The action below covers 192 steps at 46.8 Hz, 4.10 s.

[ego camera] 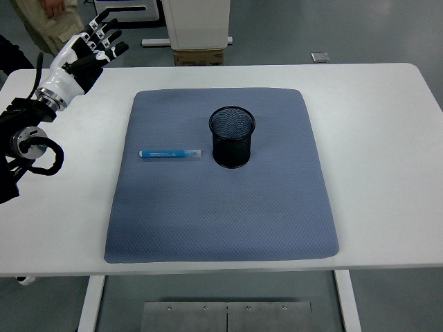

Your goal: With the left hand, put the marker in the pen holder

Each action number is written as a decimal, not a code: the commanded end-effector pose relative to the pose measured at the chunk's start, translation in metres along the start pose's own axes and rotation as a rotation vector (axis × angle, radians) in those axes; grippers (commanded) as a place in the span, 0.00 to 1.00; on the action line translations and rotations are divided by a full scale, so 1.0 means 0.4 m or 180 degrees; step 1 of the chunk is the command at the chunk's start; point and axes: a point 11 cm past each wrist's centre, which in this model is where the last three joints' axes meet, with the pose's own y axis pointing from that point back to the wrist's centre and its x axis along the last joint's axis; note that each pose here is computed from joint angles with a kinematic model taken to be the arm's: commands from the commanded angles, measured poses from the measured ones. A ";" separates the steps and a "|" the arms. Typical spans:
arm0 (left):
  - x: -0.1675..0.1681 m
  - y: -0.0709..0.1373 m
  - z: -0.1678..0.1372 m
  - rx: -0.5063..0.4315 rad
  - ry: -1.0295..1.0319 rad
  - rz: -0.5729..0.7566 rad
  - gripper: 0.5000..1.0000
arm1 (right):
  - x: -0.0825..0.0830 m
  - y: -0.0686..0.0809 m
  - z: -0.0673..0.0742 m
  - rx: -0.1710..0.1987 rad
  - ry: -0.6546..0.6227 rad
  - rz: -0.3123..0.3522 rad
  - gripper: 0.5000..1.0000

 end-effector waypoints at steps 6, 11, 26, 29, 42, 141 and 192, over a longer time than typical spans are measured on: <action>-0.022 0.001 0.033 0.0181 -0.0256 -0.0258 1.00 | 0.000 0.000 0.000 0.0000 0.0000 -0.0001 1.00; -0.020 0.010 0.041 0.0294 -0.0401 -0.0340 1.00 | 0.000 0.000 0.000 0.0000 0.0000 -0.0001 1.00; -0.048 0.011 0.021 0.0821 -0.1105 -0.0658 1.00 | 0.000 0.000 0.000 0.0000 0.0000 -0.0001 1.00; -0.061 0.012 0.012 0.0898 -0.1284 -0.0734 1.00 | 0.000 0.000 0.000 0.0000 0.0000 -0.0001 1.00; -0.077 0.026 -0.035 0.1417 -0.1957 -0.0973 1.00 | 0.000 0.000 0.000 0.0000 0.0000 -0.0001 1.00; -0.275 -0.003 -0.096 0.2072 -0.4328 -0.2248 1.00 | 0.000 0.000 0.000 0.0000 0.0000 -0.0001 1.00; -0.327 0.029 -0.132 0.2064 -0.4409 -0.2293 0.88 | 0.000 0.000 0.000 0.0000 0.0000 -0.0001 1.00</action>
